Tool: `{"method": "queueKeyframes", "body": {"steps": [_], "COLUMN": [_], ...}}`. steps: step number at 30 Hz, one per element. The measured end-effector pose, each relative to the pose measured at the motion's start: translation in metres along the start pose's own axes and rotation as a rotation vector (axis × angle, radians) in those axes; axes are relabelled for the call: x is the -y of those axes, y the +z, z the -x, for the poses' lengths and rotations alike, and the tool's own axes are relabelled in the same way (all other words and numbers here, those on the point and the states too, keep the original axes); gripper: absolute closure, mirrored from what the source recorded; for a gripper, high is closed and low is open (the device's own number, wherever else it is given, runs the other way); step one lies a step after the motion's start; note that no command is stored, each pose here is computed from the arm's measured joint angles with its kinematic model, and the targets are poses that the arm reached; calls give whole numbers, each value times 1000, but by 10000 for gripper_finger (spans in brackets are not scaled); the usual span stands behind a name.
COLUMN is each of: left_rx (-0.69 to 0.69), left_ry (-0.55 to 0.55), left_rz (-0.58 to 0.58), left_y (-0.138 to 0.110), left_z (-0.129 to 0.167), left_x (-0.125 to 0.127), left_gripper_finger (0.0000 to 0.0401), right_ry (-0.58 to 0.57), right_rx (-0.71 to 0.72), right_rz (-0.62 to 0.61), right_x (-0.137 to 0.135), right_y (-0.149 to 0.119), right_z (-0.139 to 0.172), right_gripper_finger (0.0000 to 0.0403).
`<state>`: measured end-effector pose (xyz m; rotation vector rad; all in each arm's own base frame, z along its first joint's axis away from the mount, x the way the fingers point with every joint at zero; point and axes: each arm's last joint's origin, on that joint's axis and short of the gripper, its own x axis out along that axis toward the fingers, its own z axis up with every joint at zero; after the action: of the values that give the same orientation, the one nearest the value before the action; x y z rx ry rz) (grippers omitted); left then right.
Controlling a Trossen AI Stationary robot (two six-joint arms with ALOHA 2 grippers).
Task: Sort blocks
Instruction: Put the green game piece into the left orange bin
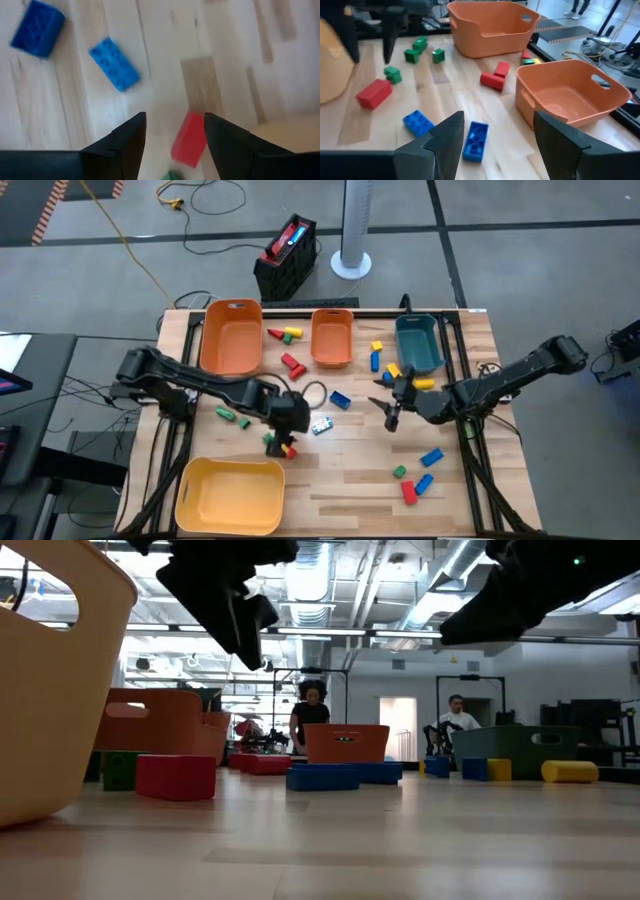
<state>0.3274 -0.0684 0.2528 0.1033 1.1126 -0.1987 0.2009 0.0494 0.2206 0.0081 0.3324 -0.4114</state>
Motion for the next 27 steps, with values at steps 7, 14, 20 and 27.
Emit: {"method": "queueKeyframes", "body": {"steps": [7, 14, 20, 27], "left_rx": [-382, -317, -247, -262], "left_ry": [85, 114, 116, 219], "left_rz": [24, 180, 428, 516], "left_y": [-31, -73, -109, -124], "left_z": [8, 30, 20, 7], "left_x": [6, 12, 11, 17], "left_gripper_finger": [208, 208, 208, 209], "right_ry": [-4, -23, -20, -24], "right_rx": [-1, 24, 49, 40], "right_rz": [3, 21, 26, 22], "right_x": [1, 5, 12, 18], "right_y": [0, 4, 10, 10], "right_z": [0, -3, -9, -14], "right_gripper_finger": [154, 154, 154, 154]}}
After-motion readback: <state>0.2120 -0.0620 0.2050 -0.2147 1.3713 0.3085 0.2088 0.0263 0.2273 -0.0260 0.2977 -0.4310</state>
